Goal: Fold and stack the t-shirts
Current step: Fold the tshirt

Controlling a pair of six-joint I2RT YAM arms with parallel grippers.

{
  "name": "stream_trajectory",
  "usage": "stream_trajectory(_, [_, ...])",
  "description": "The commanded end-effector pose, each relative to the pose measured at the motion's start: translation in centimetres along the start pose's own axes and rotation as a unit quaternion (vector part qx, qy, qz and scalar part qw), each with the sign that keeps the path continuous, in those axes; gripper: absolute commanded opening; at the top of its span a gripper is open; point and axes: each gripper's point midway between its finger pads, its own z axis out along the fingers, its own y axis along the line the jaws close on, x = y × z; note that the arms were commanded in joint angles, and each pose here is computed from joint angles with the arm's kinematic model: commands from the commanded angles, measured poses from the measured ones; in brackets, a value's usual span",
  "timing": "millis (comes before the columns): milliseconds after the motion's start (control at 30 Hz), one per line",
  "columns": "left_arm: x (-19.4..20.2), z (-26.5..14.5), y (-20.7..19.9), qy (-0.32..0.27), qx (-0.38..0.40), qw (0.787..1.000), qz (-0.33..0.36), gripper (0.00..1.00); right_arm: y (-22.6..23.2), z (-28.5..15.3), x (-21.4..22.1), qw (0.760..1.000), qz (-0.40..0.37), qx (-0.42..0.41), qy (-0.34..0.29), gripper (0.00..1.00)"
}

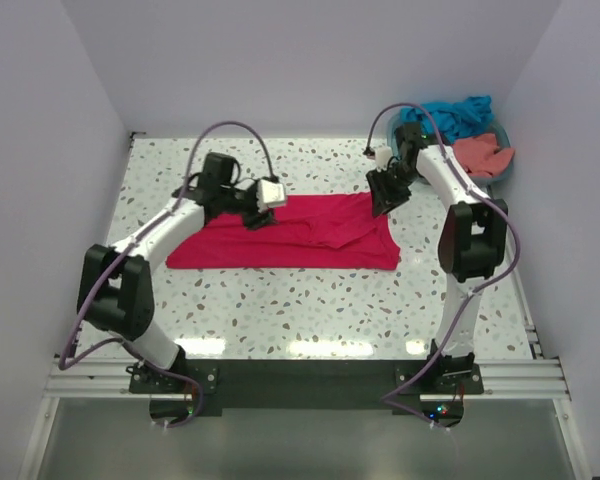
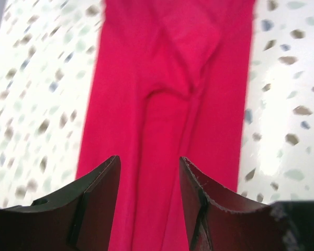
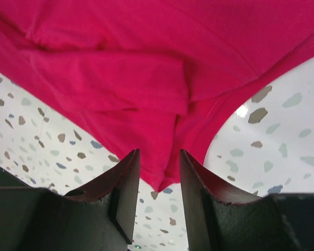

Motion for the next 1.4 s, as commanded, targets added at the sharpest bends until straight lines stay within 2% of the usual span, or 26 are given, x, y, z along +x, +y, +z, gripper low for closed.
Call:
stream_trajectory(0, [-3.8,5.2,-2.2,-0.065,0.036,0.991,0.113,0.53,-0.9,1.9,-1.5,0.999,0.031,-0.005,-0.010,0.40])
stream_trajectory(133, [-6.3,9.7,-5.3,-0.097,0.076,0.978,0.169,0.53,-1.6,3.4,-1.4,0.999,0.037,-0.003,0.001,0.40])
stream_trajectory(400, [-6.6,16.0,-9.4,-0.099,0.124,0.960,0.231,0.51,-2.4,5.3,-0.9,0.999,0.050,-0.001,0.018,0.41])
stream_trajectory(733, [-4.8,19.1,-9.9,-0.076,0.133,0.961,0.232,0.47,-1.8,5.8,-0.9,0.998,0.059,-0.023,0.019,0.40])
stream_trajectory(867, [-4.0,19.9,-9.4,-0.061,0.124,0.963,0.231,0.42,-1.8,6.0,-0.7,0.998,0.058,-0.025,0.023,0.41])
stream_trajectory(900, [-4.5,20.0,-8.9,-0.068,0.113,0.963,0.236,0.36,-1.8,5.9,-0.7,0.998,0.057,-0.026,0.024,0.40])
stream_trajectory(967, [-4.7,19.9,-8.7,-0.069,0.109,0.963,0.237,0.28,-1.8,6.1,-0.7,0.998,0.058,-0.027,0.026,0.36])
stream_trajectory(1033, [-4.9,19.9,-8.7,-0.072,0.107,0.963,0.238,0.23,-1.6,6.1,-0.8,0.998,0.056,-0.031,0.026,0.27])
stream_trajectory(1067, [-5.2,19.7,-8.7,-0.076,0.107,0.962,0.240,0.19,-1.6,6.2,-0.8,0.997,0.057,-0.034,0.027,0.18])
stream_trajectory(1167, [-5.9,19.3,-8.7,-0.085,0.105,0.961,0.240,0.11,-1.5,5.9,-1.2,0.998,0.051,-0.038,0.022,0.03])
stream_trajectory(1200, [-6.1,19.2,-8.6,-0.088,0.103,0.961,0.239,0.09,-1.4,5.7,-1.3,0.998,0.051,-0.040,0.021,0.00])
stream_trajectory(1367, [-7.3,18.1,-8.2,-0.102,0.096,0.963,0.231,0.00,-0.7,4.4,-2.8,0.997,0.043,-0.057,-0.011,0.00])
